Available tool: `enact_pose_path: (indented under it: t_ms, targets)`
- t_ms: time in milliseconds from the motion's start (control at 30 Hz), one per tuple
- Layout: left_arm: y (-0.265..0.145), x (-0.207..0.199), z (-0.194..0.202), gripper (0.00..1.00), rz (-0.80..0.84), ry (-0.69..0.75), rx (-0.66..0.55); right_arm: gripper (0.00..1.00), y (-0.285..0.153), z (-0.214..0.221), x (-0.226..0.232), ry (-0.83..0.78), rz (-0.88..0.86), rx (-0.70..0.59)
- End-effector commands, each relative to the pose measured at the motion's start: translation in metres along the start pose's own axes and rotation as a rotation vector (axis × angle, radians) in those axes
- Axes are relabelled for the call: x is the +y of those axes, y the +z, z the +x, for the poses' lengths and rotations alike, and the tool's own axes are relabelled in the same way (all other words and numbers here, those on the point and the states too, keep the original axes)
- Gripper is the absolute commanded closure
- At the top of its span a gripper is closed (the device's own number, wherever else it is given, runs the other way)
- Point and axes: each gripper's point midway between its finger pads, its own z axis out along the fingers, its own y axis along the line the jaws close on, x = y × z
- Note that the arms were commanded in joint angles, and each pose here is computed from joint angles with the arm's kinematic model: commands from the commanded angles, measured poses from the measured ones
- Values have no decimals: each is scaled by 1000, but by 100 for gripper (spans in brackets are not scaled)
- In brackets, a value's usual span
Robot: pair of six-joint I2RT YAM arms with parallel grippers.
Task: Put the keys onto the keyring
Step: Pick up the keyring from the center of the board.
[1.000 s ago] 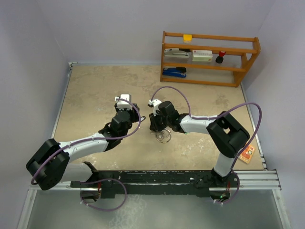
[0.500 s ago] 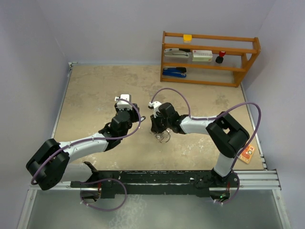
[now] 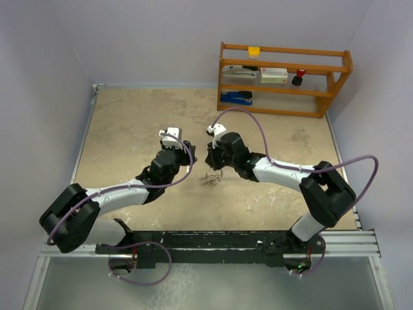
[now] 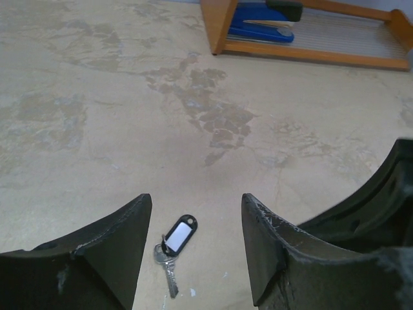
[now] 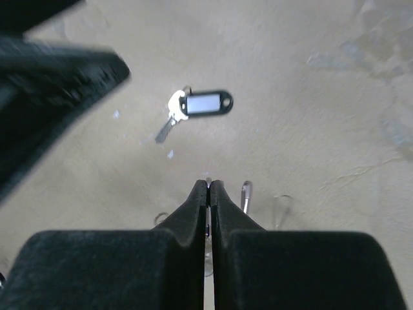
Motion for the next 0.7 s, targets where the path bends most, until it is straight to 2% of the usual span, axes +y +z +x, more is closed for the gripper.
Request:
enact_pose_path:
  t_ms: [0, 267, 467, 667]
  targets:
    - [1, -23, -12, 43, 133, -43, -62, 100, -20, -55, -11, 60, 94, -196]
    - [-1, -33, -18, 40, 201, -73, -127, 100, -35, -65, -26, 222, 204, -264]
    - [-4, -46, -21, 40, 280, -88, -183, 100, -44, -72, -36, 408, 269, -339]
    - [-9, -69, -15, 39, 323, 41, -222, 100, -52, -85, -47, 528, 340, -413]
